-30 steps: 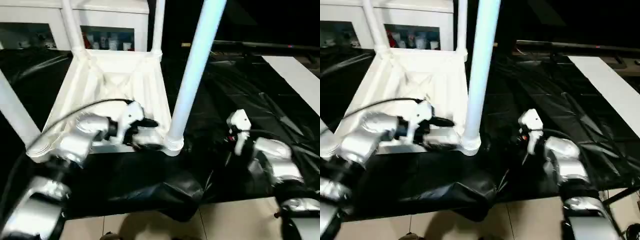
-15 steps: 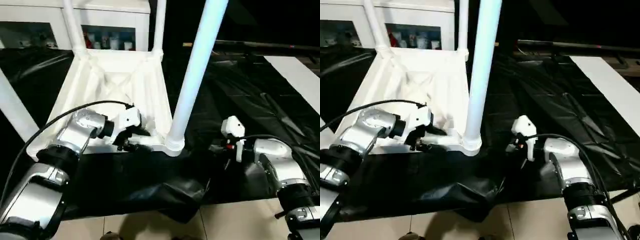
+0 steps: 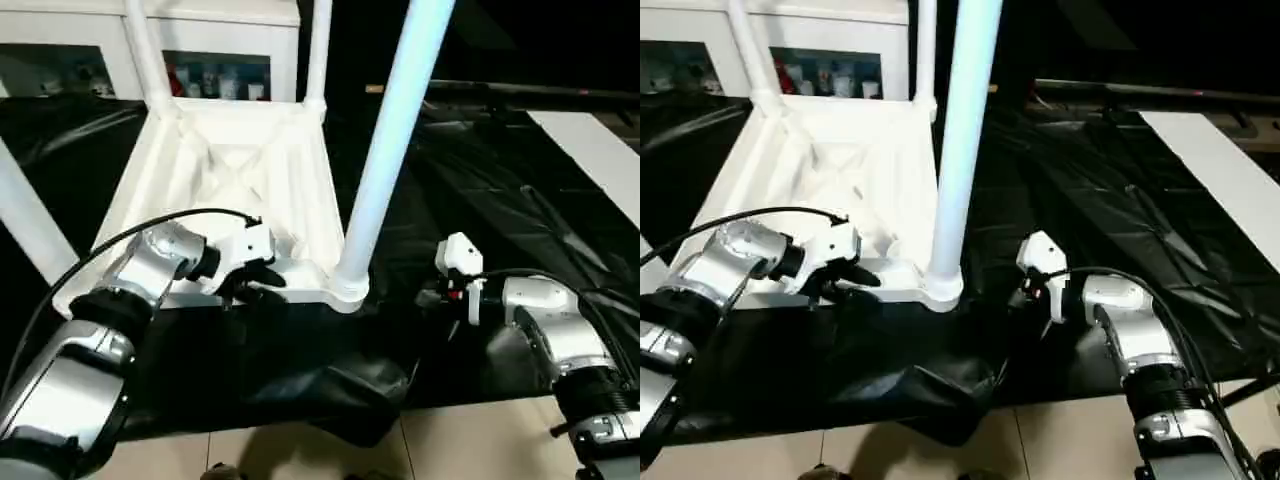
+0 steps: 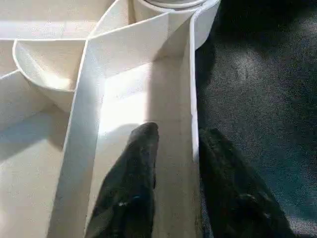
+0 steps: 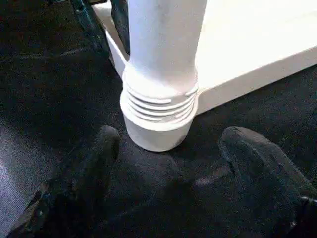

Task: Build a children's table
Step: Rotate leg to tighten

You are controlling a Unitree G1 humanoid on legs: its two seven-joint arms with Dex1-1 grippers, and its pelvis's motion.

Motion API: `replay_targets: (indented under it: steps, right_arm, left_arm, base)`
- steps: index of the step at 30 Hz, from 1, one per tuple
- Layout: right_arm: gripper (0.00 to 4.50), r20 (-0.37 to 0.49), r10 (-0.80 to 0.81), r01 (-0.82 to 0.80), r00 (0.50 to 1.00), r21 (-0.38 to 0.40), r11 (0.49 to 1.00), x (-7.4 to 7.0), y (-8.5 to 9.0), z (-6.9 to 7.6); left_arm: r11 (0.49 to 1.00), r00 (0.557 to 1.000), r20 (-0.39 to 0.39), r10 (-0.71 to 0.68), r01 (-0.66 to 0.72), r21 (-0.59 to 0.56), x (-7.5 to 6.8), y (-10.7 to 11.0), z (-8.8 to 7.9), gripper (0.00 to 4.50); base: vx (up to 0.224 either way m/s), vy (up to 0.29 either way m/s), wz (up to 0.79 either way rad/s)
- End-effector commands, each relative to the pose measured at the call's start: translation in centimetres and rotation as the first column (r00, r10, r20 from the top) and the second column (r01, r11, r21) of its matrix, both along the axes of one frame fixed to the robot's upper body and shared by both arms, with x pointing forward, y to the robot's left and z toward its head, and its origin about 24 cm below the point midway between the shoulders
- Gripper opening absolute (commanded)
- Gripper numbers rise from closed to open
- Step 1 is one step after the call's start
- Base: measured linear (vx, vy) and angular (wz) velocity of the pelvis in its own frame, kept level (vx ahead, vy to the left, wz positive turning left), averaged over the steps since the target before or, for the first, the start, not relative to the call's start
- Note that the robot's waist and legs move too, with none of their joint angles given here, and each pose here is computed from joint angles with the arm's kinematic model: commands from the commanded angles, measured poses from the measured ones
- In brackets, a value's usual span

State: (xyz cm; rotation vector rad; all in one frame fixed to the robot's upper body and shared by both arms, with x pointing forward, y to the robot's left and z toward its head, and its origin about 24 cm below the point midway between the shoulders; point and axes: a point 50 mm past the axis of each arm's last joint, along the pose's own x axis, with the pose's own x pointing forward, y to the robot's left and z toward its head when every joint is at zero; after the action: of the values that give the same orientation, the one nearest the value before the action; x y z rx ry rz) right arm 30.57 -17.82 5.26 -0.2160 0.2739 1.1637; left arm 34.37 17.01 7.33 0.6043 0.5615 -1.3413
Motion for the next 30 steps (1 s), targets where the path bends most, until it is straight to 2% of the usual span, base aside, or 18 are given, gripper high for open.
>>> replay_targets:
  steps: [1, 5, 12, 14, 17, 19, 20, 23, 25, 27, 30]
  right_arm:
    - [3.71, 0.01, 0.005, -0.004, 1.0, -0.01, 1.0, -0.1, -0.1, 0.3]
    - [3.71, 0.013, 0.003, -0.002, 1.0, -0.014, 1.0, -0.1, -0.1, 0.3]
    - [3.71, 0.047, -0.026, 0.027, 0.999, -0.01, 1.0, 0.3, 0.0, 0.5]
    - [3.71, 0.073, -0.07, 0.067, 0.995, 0.041, 0.997, 0.7, 0.6, 0.5]
    - [3.71, 0.05, -0.066, 0.061, 0.997, 0.081, 0.995, 0.5, 1.0, 0.4]
    - [3.71, -0.022, -0.016, 0.019, 1.0, 0.116, 0.993, -0.1, 1.3, 0.1]
    - [3.87, -0.041, -0.002, 0.007, 0.999, 0.119, 0.993, -0.3, 1.3, 0.0]
    - [4.07, -0.038, 0.001, 0.003, 0.999, 0.09, 0.996, -0.4, 1.3, -0.2]
    - [4.36, -0.019, -0.008, 0.01, 1.0, 0.068, 0.998, -0.3, 1.2, -0.4]
    - [4.36, 0.019, -0.033, 0.032, 0.999, 0.023, 0.999, 0.0, 1.3, -0.6]
    - [4.36, 0.021, -0.033, 0.032, 0.999, 0.015, 0.999, 0.1, 1.5, -0.7]
  left_arm:
    - [1.0, 1.0, 0.013, -0.016, 0.016, -0.005, 0.2, -0.5, 0.3, 1.08]
    - [1.0, 1.0, 0.015, -0.007, 0.007, -0.022, 0.2, -0.5, 0.1, 0.74]
    - [1.0, 1.0, -0.015, 0.0, -0.001, -0.024, -0.7, -0.8, -1.7, 0.2]
    - [0.997, 1.0, -0.024, 0.014, -0.015, -0.077, -1.5, -1.7, -2.8, 0.06]
    - [0.992, 0.999, -0.023, 0.034, -0.037, -0.121, -2.0, -2.2, -3.2, 0.06]
    - [0.982, 0.998, -0.045, 0.037, -0.044, -0.182, -2.9, -3.5, -3.7, 0.06]
    - [0.979, 0.998, -0.054, 0.031, -0.041, -0.199, -3.2, -4.0, -4.0, 0.01]
    - [0.986, 0.998, -0.063, 0.005, -0.016, -0.166, -3.6, -4.2, -4.6, 0.0]
    - [0.988, 0.998, -0.062, -0.001, -0.009, -0.155, -3.7, -4.3, -4.7, 0.0]
    - [0.99, 0.998, -0.058, -0.009, 0.001, -0.139, -3.9, -4.3, -4.6, 0.0]
    - [0.994, 0.998, -0.059, -0.017, 0.01, -0.113, -4.1, -4.2, -4.5, 0.0]
  base:
    - [0.0, 0.0, 0.0]
    - [0.0, 0.0, 0.0]
    - [0.0, 0.0, 0.0]
    - [0.0, 0.0, 0.0]
    - [0.0, 0.0, 0.0]
    - [0.0, 0.0, 0.0]
    - [0.0, 0.0, 0.0]
    - [0.0, 0.0, 0.0]
    - [0.0, 0.0, 0.0]
    - [0.0, 0.0, 0.0]
    - [0.0, 0.0, 0.0]
